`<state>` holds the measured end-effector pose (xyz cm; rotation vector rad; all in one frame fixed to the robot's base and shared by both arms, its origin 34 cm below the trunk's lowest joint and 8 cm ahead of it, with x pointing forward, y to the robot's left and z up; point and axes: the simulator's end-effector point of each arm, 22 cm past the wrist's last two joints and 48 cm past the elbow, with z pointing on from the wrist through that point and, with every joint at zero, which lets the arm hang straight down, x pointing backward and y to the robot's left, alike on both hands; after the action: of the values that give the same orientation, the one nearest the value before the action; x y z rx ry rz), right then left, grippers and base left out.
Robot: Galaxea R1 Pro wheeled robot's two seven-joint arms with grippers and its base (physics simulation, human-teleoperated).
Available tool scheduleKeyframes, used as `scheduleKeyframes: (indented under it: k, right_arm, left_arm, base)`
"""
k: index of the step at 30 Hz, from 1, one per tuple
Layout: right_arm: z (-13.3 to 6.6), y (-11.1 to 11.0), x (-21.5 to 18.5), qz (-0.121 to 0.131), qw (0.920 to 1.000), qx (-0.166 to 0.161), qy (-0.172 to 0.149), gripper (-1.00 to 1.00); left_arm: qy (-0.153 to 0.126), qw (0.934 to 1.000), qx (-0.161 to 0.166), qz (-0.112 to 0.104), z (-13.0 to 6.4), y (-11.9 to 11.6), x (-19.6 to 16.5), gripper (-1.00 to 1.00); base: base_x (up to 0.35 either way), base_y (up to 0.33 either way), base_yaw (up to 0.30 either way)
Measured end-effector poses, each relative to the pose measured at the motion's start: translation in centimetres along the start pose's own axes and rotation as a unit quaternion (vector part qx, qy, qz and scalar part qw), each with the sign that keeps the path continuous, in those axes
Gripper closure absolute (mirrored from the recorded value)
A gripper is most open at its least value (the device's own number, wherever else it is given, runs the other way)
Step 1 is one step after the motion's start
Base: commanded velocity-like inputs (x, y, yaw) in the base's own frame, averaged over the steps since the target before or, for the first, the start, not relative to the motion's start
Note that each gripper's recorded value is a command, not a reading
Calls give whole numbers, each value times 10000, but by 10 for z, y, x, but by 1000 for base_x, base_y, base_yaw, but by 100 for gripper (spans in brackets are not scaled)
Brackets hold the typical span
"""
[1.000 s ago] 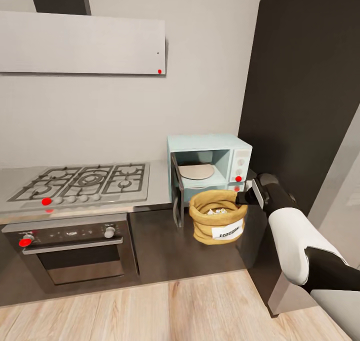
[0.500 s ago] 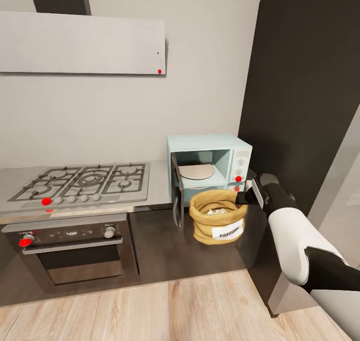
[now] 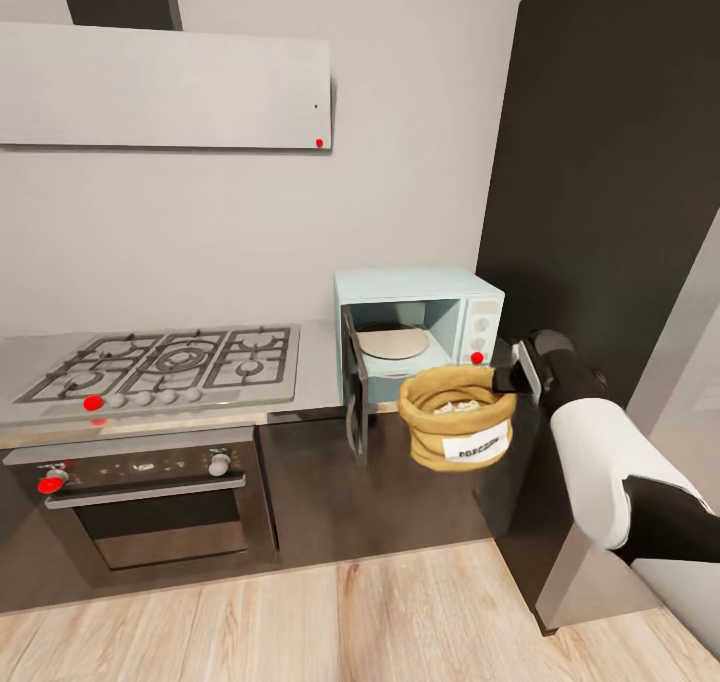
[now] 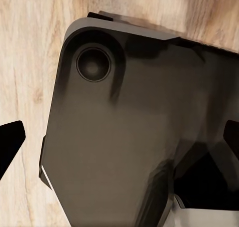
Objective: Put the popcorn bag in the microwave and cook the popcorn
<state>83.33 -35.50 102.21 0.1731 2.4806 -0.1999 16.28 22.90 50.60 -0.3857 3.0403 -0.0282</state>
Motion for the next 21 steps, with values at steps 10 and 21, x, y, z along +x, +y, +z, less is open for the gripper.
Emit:
scheduleKeyframes:
  k: [10,21]
  right_arm:
    - [-58,10,-85,53,9988,-197,-454,100]
    - [-80,6,-110,480,9971,-220,-540,100]
  left_arm:
    - [-1,10000,-1,0,0,0,0,-100]
    - [2,10000,6,-1,0,-1,0,-100]
  base:
    - [0,0,0]
    - [0,0,0]
